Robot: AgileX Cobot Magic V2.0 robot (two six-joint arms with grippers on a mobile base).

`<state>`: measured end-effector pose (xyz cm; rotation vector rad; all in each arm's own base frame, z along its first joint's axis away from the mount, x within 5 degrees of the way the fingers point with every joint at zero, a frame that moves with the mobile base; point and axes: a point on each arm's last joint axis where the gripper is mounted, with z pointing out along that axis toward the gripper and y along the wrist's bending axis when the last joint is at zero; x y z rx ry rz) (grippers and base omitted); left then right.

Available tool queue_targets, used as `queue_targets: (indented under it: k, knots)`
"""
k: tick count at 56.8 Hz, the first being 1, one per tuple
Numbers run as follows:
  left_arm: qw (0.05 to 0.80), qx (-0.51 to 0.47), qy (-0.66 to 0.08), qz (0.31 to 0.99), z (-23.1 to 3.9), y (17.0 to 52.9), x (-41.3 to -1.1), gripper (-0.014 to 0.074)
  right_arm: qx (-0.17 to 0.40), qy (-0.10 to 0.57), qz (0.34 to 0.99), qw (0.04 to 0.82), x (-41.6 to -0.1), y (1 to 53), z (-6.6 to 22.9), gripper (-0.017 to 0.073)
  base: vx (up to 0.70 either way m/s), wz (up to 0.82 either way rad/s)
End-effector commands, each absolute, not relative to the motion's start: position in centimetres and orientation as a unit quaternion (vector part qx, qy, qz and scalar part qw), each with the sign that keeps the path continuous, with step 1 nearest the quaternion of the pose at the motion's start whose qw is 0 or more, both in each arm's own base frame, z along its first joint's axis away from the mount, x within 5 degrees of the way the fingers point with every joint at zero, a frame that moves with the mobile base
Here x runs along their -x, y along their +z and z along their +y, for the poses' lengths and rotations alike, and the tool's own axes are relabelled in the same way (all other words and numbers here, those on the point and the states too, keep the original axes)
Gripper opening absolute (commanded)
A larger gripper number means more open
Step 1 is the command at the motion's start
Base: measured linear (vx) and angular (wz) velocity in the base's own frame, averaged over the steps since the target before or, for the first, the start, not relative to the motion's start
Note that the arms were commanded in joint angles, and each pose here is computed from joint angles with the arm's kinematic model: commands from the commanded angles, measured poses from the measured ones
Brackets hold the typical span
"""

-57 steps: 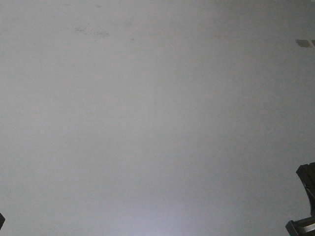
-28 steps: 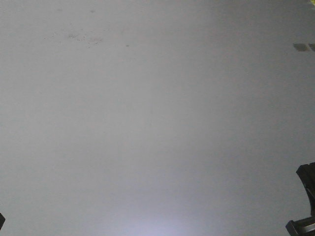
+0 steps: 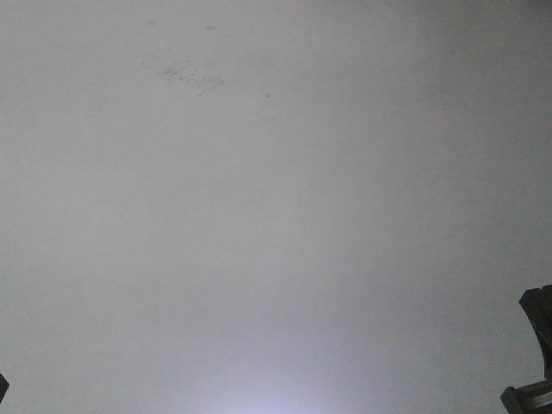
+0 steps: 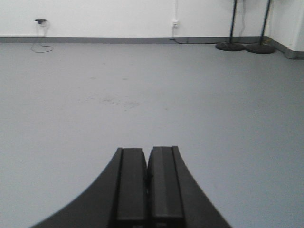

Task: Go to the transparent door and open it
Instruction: 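Drive the base across the grey floor toward the glass door, then drive up to the white-framed sliding glass door and stop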

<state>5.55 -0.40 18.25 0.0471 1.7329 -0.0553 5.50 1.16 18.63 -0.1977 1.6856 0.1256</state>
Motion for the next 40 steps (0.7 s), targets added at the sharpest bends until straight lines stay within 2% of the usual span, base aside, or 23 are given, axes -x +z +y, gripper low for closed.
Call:
queue_targets:
  k: [1, 40]
  knots:
    - [0.678, -0.014, -0.033, 0.734, -0.41, 18.77, -5.57, -0.0006, 0.082, 0.054, 0.713, 0.695, -5.48, 19.35, 1.08, -0.0001, 0.35, 0.35]
    - [0.678, -0.014, -0.033, 0.734, -0.41, 18.76, -5.57, -0.0006, 0.082, 0.054, 0.713, 0.695, -5.48, 19.35, 1.08, -0.0001, 0.38, 0.42]
